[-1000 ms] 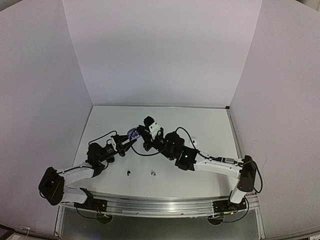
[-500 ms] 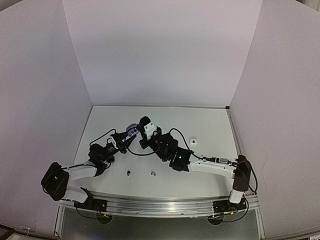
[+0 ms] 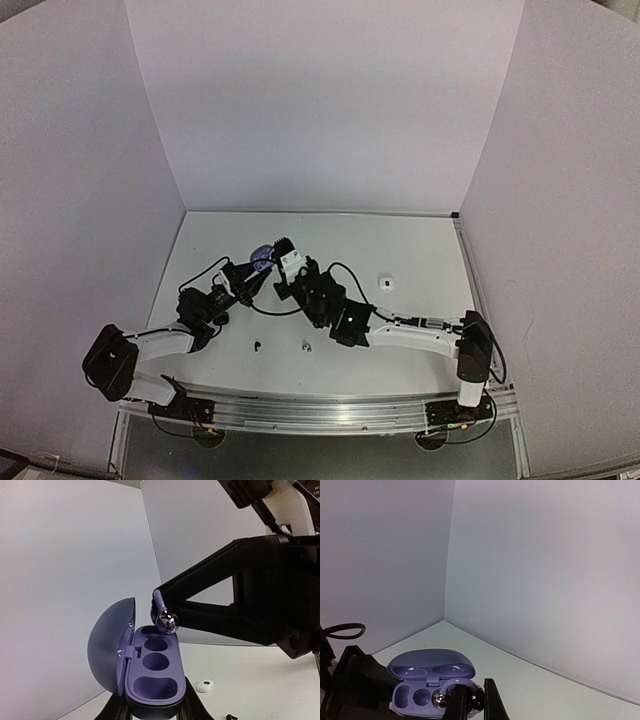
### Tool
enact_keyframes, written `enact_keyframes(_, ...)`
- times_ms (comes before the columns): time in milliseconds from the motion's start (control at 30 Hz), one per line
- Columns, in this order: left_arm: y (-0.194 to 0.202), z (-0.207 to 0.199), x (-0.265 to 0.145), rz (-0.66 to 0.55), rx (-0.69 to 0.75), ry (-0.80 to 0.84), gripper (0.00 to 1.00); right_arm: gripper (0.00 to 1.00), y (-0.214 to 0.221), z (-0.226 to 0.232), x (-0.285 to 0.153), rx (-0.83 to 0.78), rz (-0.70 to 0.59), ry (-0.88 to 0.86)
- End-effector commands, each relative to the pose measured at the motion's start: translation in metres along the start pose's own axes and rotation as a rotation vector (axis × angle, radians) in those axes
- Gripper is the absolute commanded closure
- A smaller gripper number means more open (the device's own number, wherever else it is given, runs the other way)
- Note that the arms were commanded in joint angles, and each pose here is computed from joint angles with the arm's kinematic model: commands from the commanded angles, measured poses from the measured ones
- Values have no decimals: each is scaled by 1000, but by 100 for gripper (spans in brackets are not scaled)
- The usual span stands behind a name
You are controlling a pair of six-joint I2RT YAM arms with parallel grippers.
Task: Insert the wireless bluetooth earbuds into the charging case
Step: Insert the right earbud into the right side groove of the charging case.
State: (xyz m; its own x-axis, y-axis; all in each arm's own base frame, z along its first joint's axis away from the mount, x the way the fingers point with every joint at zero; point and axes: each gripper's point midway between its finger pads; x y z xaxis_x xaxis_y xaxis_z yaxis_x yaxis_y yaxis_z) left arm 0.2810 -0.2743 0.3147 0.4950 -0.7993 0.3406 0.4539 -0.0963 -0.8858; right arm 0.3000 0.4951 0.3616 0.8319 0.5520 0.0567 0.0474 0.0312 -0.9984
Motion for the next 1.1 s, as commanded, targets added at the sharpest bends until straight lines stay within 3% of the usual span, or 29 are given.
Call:
enact_keyframes(0,-23,5,4,-73,3,-14,100,100,-21,-4,4,3,-56,54)
enact_keyframes(1067,-29,4,4,-89,-22,0,100,100,24,-7,12,-182,47,115)
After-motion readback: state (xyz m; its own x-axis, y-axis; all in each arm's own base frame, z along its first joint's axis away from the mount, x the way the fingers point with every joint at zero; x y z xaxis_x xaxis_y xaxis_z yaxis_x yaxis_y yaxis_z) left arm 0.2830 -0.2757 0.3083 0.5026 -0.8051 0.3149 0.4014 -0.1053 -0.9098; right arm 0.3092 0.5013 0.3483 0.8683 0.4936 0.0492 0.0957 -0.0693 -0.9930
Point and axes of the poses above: each gripper's point midway between its finger pads, its own x axis out along the fingers, its own z axis along the line the jaws close on, y = z × x, and after that the axes turned 7 degrees about x, right-handed
